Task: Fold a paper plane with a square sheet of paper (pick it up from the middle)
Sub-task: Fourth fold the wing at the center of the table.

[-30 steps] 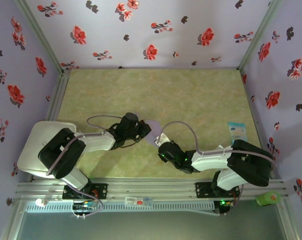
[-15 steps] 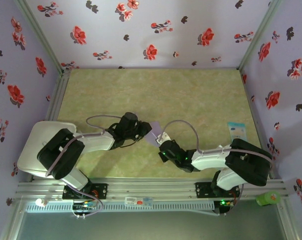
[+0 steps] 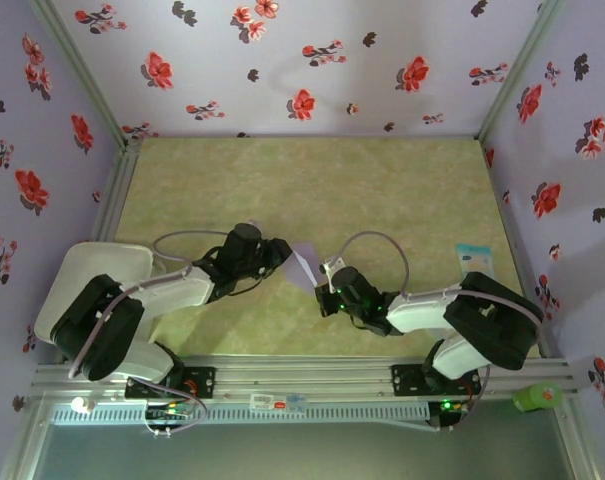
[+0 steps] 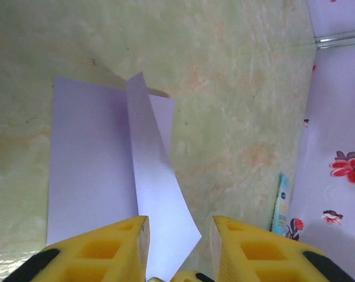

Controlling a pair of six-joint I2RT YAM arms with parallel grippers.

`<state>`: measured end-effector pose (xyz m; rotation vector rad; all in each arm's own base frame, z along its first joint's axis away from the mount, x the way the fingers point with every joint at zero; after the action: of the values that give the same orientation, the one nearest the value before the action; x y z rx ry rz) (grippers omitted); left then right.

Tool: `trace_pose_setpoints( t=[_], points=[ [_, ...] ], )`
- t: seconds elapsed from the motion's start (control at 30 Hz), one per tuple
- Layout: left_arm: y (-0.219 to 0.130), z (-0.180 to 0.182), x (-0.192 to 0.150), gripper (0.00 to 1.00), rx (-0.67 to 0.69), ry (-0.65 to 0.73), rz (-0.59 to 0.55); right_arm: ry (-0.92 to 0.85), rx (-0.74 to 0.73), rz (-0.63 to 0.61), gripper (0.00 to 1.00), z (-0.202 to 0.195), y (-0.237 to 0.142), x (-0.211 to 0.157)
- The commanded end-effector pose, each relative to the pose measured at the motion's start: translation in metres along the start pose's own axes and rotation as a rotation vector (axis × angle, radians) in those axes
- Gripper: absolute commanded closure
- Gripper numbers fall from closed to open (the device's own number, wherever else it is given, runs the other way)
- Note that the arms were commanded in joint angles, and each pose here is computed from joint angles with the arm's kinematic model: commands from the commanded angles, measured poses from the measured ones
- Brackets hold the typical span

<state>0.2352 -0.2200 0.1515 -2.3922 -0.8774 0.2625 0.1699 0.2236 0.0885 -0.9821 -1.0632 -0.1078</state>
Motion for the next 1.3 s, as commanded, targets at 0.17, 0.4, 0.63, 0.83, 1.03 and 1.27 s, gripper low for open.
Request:
trace_pose_setpoints(
  t=[0.17, 0.4, 0.63, 0.83, 1.03, 1.27],
  points=[
    [-0.002, 0.006, 0.003, 0.67, 0.021, 0.019, -0.022, 0.204, 0.159, -0.089, 0.98, -0.007, 0.0, 0.003],
    [0.001, -0.005, 0.002, 0.54, -0.008, 0.055, 0.012, 0.123, 0.125, -0.037, 0.96, -0.009, -0.001, 0.005],
    [0.009, -0.011, 0.004, 0.41, -0.036, 0.036, 0.013, -0.069, -0.003, 0.075, 0.94, -0.014, -0.002, 0.004],
    [0.019, -0.002, 0.005, 0.36, 0.005, -0.027, 0.021, -0.18, 0.004, 0.082, 0.94, -0.007, -0.005, 0.007],
    [0.026, -0.005, 0.007, 0.35, -0.011, -0.048, 0.028, -0.272, -0.015, 0.072, 0.93, 0.001, -0.008, 0.01],
    [0.035, 0.0, 0.006, 0.42, 0.014, -0.077, 0.051, -0.307, -0.041, 0.052, 0.92, 0.004, -0.012, 0.012]
  ],
)
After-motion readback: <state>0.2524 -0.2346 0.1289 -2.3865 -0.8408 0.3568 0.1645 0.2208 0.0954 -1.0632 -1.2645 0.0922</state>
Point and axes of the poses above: each hand's point on the last joint's axis, 136 mm out from that joint toward the fingers, its own y axis out along the fingers, its own z axis along the line the jaws close on, x = y × z, the point moved 9 cm from there along -y, back along the fingers, and after that the axes turned 13 degrees about -y, right-handed, at the moved point
